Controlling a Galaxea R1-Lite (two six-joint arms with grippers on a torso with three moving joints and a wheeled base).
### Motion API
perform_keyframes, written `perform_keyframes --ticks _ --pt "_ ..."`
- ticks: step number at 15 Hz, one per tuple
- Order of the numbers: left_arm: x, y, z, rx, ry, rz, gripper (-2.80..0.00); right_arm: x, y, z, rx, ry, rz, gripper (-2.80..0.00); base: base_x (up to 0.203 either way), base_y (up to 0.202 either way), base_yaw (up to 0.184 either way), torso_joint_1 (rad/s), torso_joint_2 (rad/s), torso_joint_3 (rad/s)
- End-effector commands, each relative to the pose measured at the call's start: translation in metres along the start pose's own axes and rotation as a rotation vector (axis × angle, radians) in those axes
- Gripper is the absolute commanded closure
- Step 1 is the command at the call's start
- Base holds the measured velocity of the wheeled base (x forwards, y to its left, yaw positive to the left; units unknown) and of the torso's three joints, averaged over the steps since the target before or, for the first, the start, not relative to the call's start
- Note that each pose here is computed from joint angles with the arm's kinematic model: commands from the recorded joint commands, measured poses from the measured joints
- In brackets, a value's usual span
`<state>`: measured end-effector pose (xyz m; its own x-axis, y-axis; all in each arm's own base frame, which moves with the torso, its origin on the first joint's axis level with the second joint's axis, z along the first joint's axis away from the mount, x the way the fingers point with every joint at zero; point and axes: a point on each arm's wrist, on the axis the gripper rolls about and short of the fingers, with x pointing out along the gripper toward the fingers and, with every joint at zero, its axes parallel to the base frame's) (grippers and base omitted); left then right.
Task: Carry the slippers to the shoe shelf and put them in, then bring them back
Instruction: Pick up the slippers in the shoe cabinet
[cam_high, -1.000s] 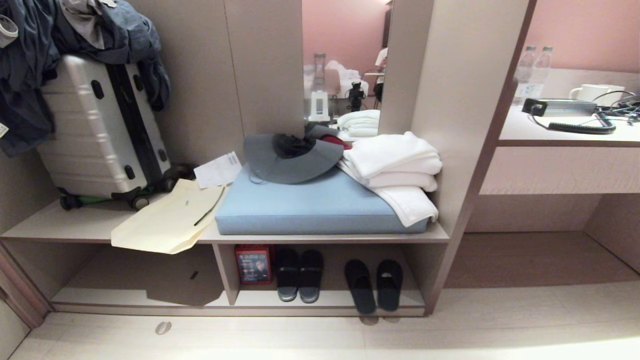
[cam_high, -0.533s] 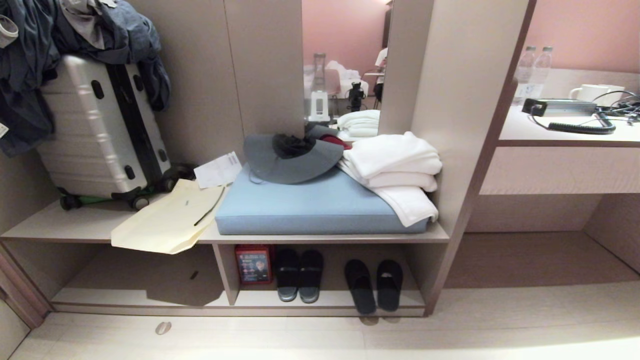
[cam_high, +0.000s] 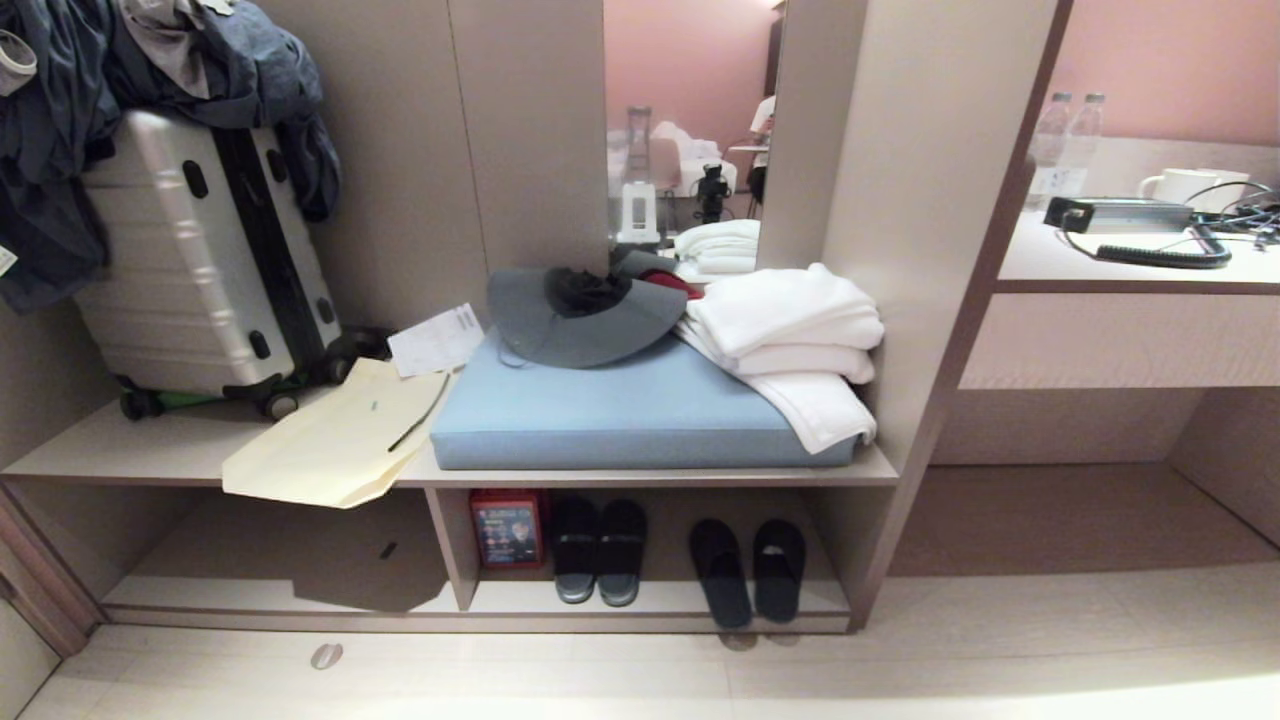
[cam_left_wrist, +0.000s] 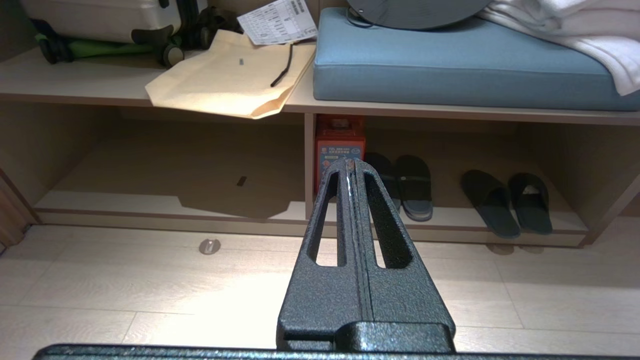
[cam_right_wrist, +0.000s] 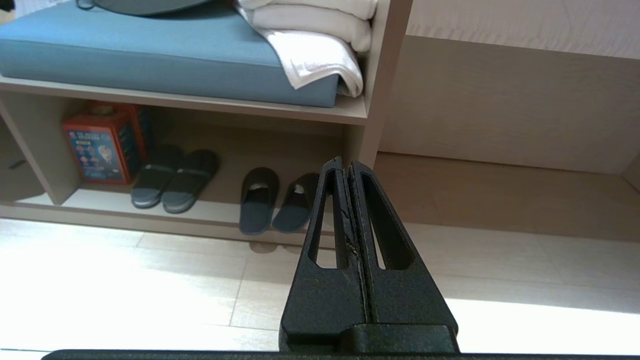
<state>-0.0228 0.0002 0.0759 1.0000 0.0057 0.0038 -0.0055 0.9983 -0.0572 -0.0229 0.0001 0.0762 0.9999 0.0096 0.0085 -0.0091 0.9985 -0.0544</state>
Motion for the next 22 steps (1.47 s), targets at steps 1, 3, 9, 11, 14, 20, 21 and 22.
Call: perform_keyframes --ticks 1,3,9,11,14,20,21,22 --pt "0.0 0.0 0.0001 -0.001 -0.001 0.0 0.0 0.0001 0.0 0.0001 -0.001 0.001 0.0 0.0 0.0 0.0 0.0 0.0 0.0 0.0" --pt "0.0 0.0 0.0 -0.001 0.0 0.0 0.0 0.0001 0.0 0.0001 -0.001 0.001 0.0 0.0 0.0 0.0 0.0 0.0 0.0 0.0" --pt "0.0 0.0 0.0001 0.0 -0.001 0.0 0.0 0.0001 0.0 0.0001 -0.001 0.001 0.002 0.0 0.0 0.0 0.0 0.0 0.0 -0.016" --pt "0.0 0.0 0.0002 -0.003 -0.002 0.0 0.0 0.0001 0.0 0.0001 -0.001 0.001 0.003 0.0 0.0 0.0 0.0 0.004 0.0 -0.173" --pt "0.0 0.0 0.0002 -0.004 -0.002 0.0 0.0 0.0001 0.0 0.0001 -0.001 0.001 0.001 0.0 0.0 0.0 0.0 0.002 0.0 -0.191" --pt "0.0 0.0 0.0004 -0.004 -0.004 0.0 0.0 0.0001 0.0 0.0001 -0.001 0.001 0.001 0.0 0.0 0.0 0.0 0.004 0.0 -0.197" --pt "0.0 0.0 0.0003 -0.004 -0.003 0.0 0.0 0.0001 0.0 0.0001 -0.001 0.001 0.001 0.0 0.0 0.0 0.0 0.004 0.0 -0.197" --pt "0.0 0.0 0.0004 -0.004 -0.004 0.0 0.0 0.0001 0.0 0.0001 -0.001 0.001 0.003 0.0 0.0 0.0 0.0 0.002 0.0 -0.198"
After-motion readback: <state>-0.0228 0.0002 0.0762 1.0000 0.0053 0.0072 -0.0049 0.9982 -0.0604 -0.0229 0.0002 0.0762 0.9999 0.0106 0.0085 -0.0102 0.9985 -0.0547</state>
